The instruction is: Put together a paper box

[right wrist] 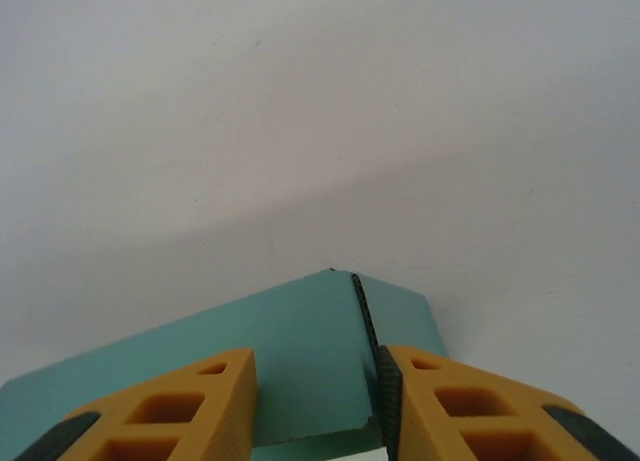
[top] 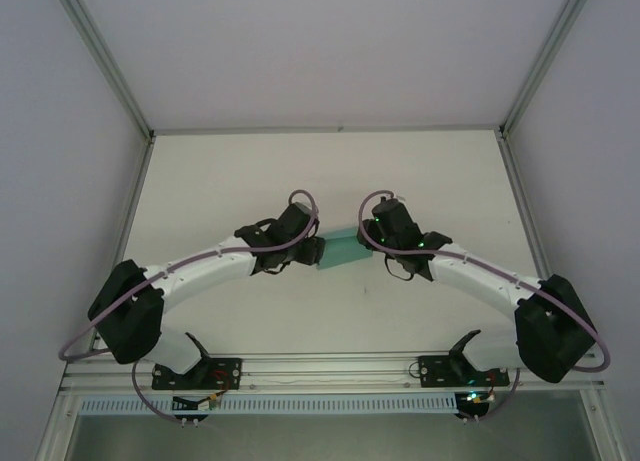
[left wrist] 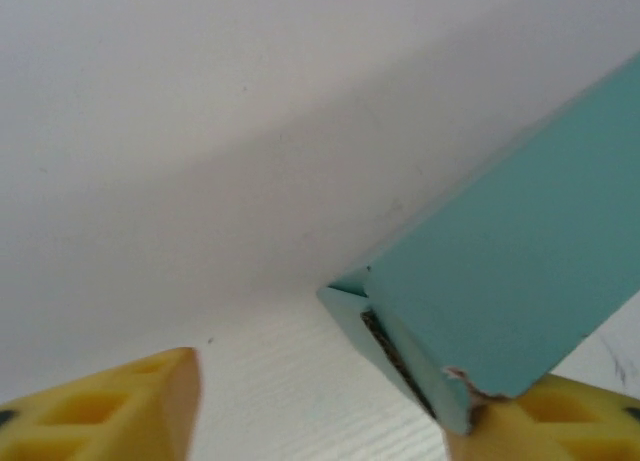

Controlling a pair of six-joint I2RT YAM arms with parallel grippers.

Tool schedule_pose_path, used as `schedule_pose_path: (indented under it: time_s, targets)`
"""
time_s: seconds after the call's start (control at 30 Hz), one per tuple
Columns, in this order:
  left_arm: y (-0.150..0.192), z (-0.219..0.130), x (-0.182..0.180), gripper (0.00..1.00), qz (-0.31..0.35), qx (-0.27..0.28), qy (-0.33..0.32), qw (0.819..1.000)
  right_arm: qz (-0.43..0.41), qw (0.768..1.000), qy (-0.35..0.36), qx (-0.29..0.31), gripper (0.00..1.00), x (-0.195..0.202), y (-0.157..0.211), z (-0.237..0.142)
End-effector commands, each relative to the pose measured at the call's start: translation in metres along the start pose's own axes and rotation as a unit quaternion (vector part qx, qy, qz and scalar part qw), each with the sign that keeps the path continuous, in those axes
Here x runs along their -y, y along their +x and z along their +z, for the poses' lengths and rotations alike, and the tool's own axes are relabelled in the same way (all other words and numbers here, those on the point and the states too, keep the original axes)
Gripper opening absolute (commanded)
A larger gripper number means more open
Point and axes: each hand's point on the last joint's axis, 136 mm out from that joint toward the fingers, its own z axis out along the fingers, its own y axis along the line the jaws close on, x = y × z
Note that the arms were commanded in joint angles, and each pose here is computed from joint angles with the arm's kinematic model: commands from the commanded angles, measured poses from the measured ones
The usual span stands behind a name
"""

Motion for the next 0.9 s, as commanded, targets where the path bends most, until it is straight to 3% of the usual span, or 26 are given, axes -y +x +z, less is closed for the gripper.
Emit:
schedule_pose_path:
  time_s: [0.0, 0.1, 0.13, 0.27, 0.43, 0.73, 0.87]
  targets:
    - [0.017, -0.021, 0.0, 0.77, 0.032, -0.031, 0.007, 0.999, 0.002, 0.995, 0.055, -0.081, 0.32, 0.036, 0.051, 0.01]
    - [0.012, -0.034, 0.009, 0.97, 0.024, -0.02, 0.041, 0.999, 0.007, 0.995, 0.059, -0.085, 0.32, 0.041, 0.056, 0.008]
    - [0.009, -0.038, 0.013, 1.0, 0.018, -0.015, 0.052, 0.998, 0.008, 0.995, 0.06, -0.086, 0.32, 0.042, 0.057, 0.007]
    - [-0.011, -0.042, 0.008, 1.0, -0.047, 0.005, 0.055, 0.997, 0.007, 0.995, 0.059, -0.085, 0.32, 0.044, 0.059, 0.005]
    - [-0.028, -0.014, 0.011, 1.0, -0.111, -0.012, 0.102, 0.989, 0.007, 0.995, 0.055, -0.085, 0.32, 0.042, 0.059, 0.008]
    - [0.002, 0.026, 0.005, 0.7, -0.181, -0.075, 0.156, 0.968, 0.008, 0.994, 0.068, -0.088, 0.32, 0.047, 0.061, 0.009]
    - [0.016, 0.037, 0.003, 0.58, -0.197, -0.076, 0.173, 0.962, -0.008, 0.992, 0.088, -0.087, 0.35, 0.054, 0.06, 0.007]
